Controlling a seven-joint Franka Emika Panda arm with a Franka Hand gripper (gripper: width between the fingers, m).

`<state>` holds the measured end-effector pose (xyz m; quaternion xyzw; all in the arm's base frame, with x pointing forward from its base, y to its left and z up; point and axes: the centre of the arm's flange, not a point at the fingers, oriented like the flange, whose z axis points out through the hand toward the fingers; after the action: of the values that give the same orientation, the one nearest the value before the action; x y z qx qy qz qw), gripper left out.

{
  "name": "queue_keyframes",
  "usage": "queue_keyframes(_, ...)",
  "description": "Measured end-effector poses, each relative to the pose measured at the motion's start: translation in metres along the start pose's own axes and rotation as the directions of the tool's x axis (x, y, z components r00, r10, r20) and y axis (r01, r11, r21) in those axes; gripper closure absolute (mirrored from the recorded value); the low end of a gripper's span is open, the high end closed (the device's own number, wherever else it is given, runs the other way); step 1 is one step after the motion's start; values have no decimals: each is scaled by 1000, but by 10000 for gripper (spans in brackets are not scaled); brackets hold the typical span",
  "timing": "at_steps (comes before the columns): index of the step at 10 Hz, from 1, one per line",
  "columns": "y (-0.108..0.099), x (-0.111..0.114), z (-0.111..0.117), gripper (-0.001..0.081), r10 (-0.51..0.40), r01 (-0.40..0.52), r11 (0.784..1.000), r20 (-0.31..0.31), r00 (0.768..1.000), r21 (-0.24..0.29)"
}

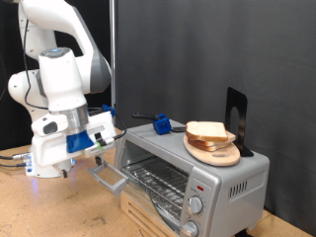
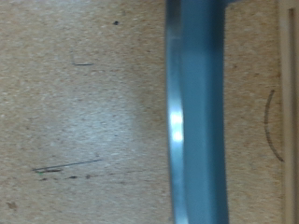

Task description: Make a piece of toast with the oven

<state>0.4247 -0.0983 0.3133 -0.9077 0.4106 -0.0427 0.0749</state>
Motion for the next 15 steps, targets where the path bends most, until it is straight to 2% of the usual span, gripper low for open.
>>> queue_keyframes(5, 27, 26, 41, 124, 37, -42, 997, -75, 996, -63)
queue_keyframes(8, 32, 41, 74, 124, 80, -90, 992, -113, 990, -85)
queue_keyframes(12, 24, 44, 110, 124, 71, -81, 991, -102, 992, -102)
queue_keyframes(15, 33, 49, 114, 124, 15, -23, 995, -78, 997, -94)
